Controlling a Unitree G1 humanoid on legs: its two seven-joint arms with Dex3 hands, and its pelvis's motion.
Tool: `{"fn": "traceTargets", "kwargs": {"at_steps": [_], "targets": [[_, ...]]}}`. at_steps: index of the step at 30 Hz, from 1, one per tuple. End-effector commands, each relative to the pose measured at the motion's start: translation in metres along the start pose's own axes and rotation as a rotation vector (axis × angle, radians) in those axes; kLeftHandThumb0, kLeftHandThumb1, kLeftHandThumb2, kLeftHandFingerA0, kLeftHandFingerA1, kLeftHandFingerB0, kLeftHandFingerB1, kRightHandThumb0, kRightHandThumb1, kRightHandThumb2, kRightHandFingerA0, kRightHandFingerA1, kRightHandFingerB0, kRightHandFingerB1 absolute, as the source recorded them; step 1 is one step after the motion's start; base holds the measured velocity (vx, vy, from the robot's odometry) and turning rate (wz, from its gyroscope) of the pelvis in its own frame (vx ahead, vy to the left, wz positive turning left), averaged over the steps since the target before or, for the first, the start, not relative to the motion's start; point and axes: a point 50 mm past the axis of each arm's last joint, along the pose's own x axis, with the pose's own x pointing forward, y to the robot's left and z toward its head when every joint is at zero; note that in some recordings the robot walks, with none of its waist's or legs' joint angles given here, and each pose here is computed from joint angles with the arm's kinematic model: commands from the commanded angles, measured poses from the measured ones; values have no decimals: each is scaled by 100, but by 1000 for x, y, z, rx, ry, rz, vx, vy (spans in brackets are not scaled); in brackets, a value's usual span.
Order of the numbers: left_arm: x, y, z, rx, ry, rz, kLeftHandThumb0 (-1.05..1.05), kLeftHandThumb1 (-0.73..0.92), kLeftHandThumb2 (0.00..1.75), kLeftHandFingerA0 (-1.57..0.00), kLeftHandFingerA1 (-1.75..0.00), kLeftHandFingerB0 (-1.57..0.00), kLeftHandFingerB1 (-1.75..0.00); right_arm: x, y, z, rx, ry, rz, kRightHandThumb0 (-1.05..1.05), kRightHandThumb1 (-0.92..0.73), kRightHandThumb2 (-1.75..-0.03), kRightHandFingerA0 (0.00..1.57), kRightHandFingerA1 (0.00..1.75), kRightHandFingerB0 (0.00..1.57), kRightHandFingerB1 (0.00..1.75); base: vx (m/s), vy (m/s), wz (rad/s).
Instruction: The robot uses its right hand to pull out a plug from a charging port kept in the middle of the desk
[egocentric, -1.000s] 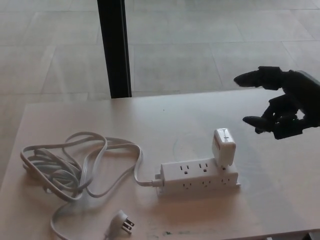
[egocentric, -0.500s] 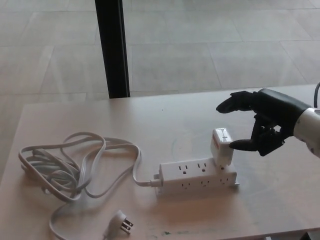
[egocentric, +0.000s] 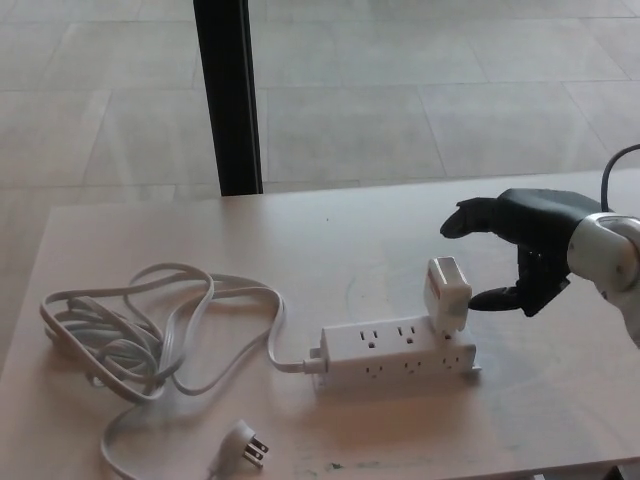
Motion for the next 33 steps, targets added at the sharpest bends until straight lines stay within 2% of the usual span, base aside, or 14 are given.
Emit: {"fn": "traceTargets", "kwargs": {"at_steps": [1, 3, 4, 5, 10, 17, 18, 19, 22, 23, 24, 25, 31, 33], "targets": [[0, 6, 5, 5, -37, 7, -71, 86, 66, -75, -58, -55, -45, 1, -3, -4, -70, 37, -8, -71, -63, -60, 77, 99, 24, 31, 0, 0, 0], [0, 6, 6, 1, -33, 5, -70, 87, 66, -73, -57, -53, -44, 2, -2, -5, -72, 44, -4, -75, -51, -86, 80, 96, 16, 43, 0, 0, 0], [0, 6, 6, 6, -35, 4, -70, 88, 66, -72, -55, -50, -43, 2, -2, -5, -75, 41, -3, -73, -65, -60, 76, 96, 23, 31, 0, 0, 0], [0, 6, 6, 7, -33, 7, -68, 70, 108, -67, -66, -44, -57, 2, -1, -4, -78, 35, -4, -76, -51, -88, 83, 104, 17, 44, 0, 0, 0], [1, 5, 8, 1, -38, 11, -72, 89, 67, -74, -55, -55, -45, 6, 3, 0, -63, 28, 2, -73, -62, -62, 77, 147, 24, 31, 0, 0, 0], [1, 4, 9, -30, -47, 9, -79, 72, 90, -74, -65, -54, -54, 8, 7, 4, -20, 13, 9, -72, -61, -59, 72, 129, 23, 32, 0, 0, 0], [1, 4, 9, -13, -50, 9, -73, 90, 68, -76, -58, -56, -45, 9, 7, 4, -28, 18, 13, -73, -62, -59, 69, 116, 23, 31, 0, 0, 0], [1, 4, 9, -4, -54, 7, -73, 91, 68, -76, -58, -55, -44, 9, 7, 3, -33, 21, 13, -78, -50, -85, 76, 119, 17, 43, 0, 0, 0], [0, 4, 9, -5, -57, 5, -74, 92, 68, -74, -56, -54, -44, 10, 8, 3, -25, 19, 10, -74, -61, -59, 74, 131, 23, 32, 0, 0, 0], [0, 4, 9, -4, -60, 6, -71, 75, 112, -71, -68, -48, -58, 10, 8, 2, -18, 17, 8, -73, -60, -61, 74, 144, 23, 33, 0, 0, 0], [0, 4, 9, 3, -61, 7, -74, 92, 68, -75, -56, -54, -44, 10, 9, 2, -28, 16, 5, -74, -60, -62, 77, 148, 23, 33, 0, 0, 0], [0, 4, 9, 8, -62, 8, -74, 92, 68, -74, -54, -57, -45, 10, 9, 2, -32, 13, 8, -77, -50, -86, 87, 128, 18, 45, 0, 0, 0], [0, 4, 9, 9, -60, 12, -75, 92, 69, -75, -56, -54, -43, 10, 15, 1, -94, 38, 40, -78, -51, -87, 84, 127, 18, 44, 0, 0, 0], [0, 4, 9, 1, -57, 13, -75, 92, 68, -74, -55, -55, -43, 12, 17, 2, -94, 53, 66, -74, -62, -60, 72, 136, 22, 31, 0, 0, 0]]}}
